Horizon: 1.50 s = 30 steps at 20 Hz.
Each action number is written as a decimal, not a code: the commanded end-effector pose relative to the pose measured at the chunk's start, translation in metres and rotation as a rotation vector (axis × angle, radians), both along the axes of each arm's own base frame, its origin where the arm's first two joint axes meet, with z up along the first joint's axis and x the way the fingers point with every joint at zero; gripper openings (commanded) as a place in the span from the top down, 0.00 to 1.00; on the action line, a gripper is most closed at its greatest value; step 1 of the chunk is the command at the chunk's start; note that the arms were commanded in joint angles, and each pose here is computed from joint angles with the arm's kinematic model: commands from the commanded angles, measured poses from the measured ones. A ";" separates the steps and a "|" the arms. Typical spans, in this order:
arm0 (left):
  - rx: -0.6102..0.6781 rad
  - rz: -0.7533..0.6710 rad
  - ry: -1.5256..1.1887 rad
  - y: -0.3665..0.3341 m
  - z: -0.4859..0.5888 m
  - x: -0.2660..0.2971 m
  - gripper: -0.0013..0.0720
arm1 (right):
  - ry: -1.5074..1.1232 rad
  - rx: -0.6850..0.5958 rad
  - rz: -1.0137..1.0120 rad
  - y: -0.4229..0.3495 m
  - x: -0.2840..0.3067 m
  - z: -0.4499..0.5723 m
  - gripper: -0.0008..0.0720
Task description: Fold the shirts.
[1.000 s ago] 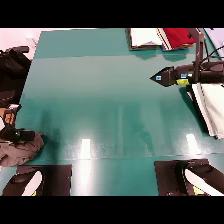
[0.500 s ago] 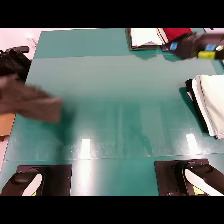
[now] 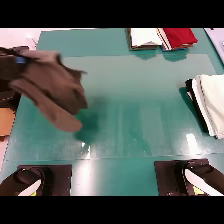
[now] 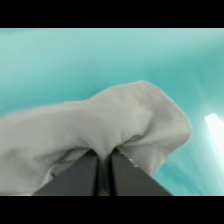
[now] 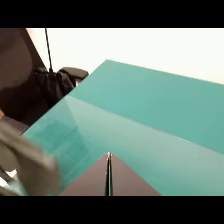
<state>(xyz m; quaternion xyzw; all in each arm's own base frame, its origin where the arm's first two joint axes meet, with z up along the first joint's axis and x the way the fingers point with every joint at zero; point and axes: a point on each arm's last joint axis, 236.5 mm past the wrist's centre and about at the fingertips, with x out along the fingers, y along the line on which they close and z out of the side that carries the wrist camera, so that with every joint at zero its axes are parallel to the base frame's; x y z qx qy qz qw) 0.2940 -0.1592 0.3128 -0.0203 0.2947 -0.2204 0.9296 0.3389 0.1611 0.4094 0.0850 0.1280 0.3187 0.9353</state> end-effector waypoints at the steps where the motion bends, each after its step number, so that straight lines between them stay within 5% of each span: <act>1: 0.054 -0.211 0.140 -0.087 -0.054 0.000 0.94 | -0.010 0.006 -0.002 0.000 -0.001 0.005 0.96; 4: 0.137 -0.405 0.221 -0.161 -0.109 -0.014 0.92 | -0.010 0.006 -0.002 0.000 -0.001 0.005 0.96; 6: 0.112 -0.494 0.229 -0.206 -0.129 -0.020 0.18 | -0.010 0.006 -0.002 0.000 -0.001 0.005 0.96; 7: 0.106 -0.501 0.206 -0.218 -0.135 -0.013 0.15 | -0.010 0.006 -0.002 0.000 -0.001 0.005 0.96; 10: 0.118 -0.396 0.131 -0.195 -0.134 0.040 0.15 | -0.005 0.003 0.002 0.000 -0.002 0.004 0.96; 14: 0.111 -0.099 0.206 -0.081 -0.154 0.120 0.15 | 0.015 -0.009 0.014 0.002 -0.005 -0.002 0.96; 18: 0.060 0.083 0.426 -0.002 -0.236 0.137 0.15 | 0.023 -0.011 0.014 0.002 -0.002 -0.004 0.96; 28: -0.067 -0.040 0.612 -0.082 -0.351 0.138 0.15 | 0.217 -0.047 0.061 0.011 0.017 -0.059 0.96; 29: -0.072 -0.033 0.599 -0.082 -0.349 0.141 0.18 | 0.254 -0.063 0.075 0.013 0.017 -0.070 0.96; 30: -0.072 -0.025 0.586 -0.078 -0.345 0.146 0.48 | 0.292 -0.082 0.088 0.013 0.016 -0.081 0.96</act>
